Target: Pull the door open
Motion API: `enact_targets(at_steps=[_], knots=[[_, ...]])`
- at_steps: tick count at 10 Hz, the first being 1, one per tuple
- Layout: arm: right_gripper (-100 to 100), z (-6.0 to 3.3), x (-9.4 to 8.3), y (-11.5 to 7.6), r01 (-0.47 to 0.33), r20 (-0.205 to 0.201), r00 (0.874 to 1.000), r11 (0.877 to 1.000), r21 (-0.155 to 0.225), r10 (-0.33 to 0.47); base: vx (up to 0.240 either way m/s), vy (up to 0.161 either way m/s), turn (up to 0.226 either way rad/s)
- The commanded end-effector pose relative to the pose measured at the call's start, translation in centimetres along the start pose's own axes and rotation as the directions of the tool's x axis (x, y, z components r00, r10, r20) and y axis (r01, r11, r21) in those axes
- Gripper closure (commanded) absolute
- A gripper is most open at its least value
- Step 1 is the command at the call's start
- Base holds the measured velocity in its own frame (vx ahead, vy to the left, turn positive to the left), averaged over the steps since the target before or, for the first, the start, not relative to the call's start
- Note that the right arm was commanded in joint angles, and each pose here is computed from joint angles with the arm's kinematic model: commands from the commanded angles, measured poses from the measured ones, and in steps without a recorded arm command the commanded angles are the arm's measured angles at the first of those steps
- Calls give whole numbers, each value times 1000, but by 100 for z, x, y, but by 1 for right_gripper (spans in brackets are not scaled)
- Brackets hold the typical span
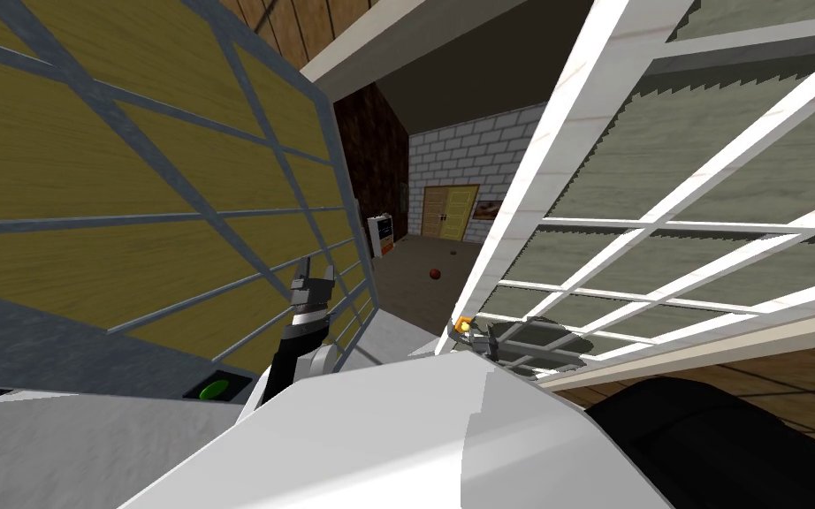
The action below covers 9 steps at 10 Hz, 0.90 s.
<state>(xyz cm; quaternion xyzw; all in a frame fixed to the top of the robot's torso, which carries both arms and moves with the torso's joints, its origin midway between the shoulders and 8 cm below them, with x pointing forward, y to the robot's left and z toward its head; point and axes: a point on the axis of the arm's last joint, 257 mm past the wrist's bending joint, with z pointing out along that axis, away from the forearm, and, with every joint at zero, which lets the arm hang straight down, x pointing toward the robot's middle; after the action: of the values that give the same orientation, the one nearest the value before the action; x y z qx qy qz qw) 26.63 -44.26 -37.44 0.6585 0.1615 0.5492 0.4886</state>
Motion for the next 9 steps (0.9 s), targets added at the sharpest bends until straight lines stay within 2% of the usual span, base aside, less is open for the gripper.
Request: enact_targets(at_steps=[1,6,7,8,9], knots=[[-100,-31,101,-131,-66,-7,998,998,21,66,-74,2,35],[-100,-35,120,-154,-137,-5,991,990,24,137,-40,5,29],[-100,-37,131,-168,-179,-3,984,984,27,179,-49,-1,31],[-100,-37,131,-168,-179,-3,984,984,27,179,-40,-10,6],[-100,-40,141,-182,-221,-1,975,975,29,221,-46,-10,59]])
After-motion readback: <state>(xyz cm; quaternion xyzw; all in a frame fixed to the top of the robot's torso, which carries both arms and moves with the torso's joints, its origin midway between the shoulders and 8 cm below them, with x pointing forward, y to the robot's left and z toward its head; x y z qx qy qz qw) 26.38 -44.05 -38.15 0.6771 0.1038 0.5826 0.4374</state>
